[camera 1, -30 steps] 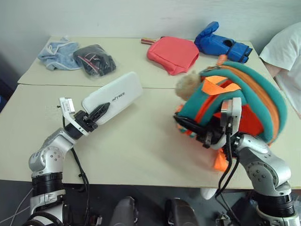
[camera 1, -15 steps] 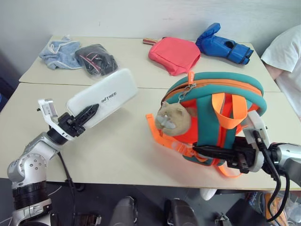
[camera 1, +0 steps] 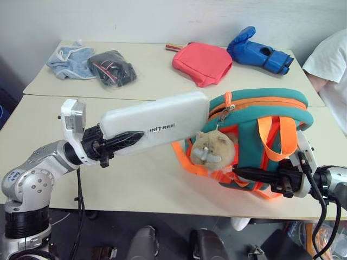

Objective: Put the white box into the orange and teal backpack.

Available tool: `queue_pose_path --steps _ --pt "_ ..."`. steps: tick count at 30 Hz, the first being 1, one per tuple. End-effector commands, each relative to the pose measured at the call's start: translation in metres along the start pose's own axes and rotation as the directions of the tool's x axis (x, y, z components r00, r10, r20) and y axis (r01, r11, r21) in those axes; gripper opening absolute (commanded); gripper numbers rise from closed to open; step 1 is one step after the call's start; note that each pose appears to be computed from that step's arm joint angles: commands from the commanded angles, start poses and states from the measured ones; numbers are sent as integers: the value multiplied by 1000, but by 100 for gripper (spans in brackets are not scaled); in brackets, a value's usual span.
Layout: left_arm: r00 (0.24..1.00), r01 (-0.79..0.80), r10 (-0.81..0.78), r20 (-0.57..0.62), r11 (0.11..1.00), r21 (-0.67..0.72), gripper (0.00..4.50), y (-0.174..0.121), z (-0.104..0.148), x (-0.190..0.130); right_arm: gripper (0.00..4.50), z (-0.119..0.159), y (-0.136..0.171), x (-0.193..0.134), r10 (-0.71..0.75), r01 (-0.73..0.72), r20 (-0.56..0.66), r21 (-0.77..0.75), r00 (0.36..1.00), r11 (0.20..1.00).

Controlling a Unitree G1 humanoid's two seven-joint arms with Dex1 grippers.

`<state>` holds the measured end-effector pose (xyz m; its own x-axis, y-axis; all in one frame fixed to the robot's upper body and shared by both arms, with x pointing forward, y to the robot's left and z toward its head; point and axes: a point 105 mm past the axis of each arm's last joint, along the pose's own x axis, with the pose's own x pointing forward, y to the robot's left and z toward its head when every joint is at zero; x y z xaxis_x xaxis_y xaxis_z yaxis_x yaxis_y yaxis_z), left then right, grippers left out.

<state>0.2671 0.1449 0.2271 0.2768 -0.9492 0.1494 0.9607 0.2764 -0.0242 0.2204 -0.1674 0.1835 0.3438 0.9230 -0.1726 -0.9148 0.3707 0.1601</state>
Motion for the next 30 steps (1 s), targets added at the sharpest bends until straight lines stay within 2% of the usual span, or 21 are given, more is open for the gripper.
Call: queue_pose_path --steps 1,5,10,13,16,19,22,24,25,30 --pt "996 73 -65 -68 991 112 117 2 -5 17 0 2 5 3 21 -20 11 -27 1000 999" --pt "960 207 -153 -236 952 226 117 1 -22 38 0 1 5 3 20 -20 9 -29 1000 999" --pt "921 331 -251 -296 907 261 117 0 -24 96 0 -1 5 3 26 -26 -6 -34 1000 999" --pt "924 331 -250 -290 903 275 117 4 -21 140 0 -2 6 3 31 -32 -11 -41 999 999" --pt "915 360 -288 -283 899 249 117 -1 -25 170 0 -2 7 4 34 -35 -12 -48 999 998" --pt "903 392 -321 -286 887 245 117 -9 -34 187 0 -2 9 6 33 -33 -11 -54 999 998" --pt "920 366 -316 -231 903 224 117 -10 -37 198 0 0 10 9 24 -24 -1 -61 1000 998" --pt "927 359 -316 -201 904 233 188 -8 -36 194 0 2 11 10 16 -15 7 -64 1000 998" --pt "930 353 -313 -193 907 231 202 -6 -35 191 0 2 11 11 13 -12 9 -65 1000 998" --pt "944 329 -316 -93 917 226 351 14 -11 155 0 6 10 14 -20 22 31 -75 999 997"
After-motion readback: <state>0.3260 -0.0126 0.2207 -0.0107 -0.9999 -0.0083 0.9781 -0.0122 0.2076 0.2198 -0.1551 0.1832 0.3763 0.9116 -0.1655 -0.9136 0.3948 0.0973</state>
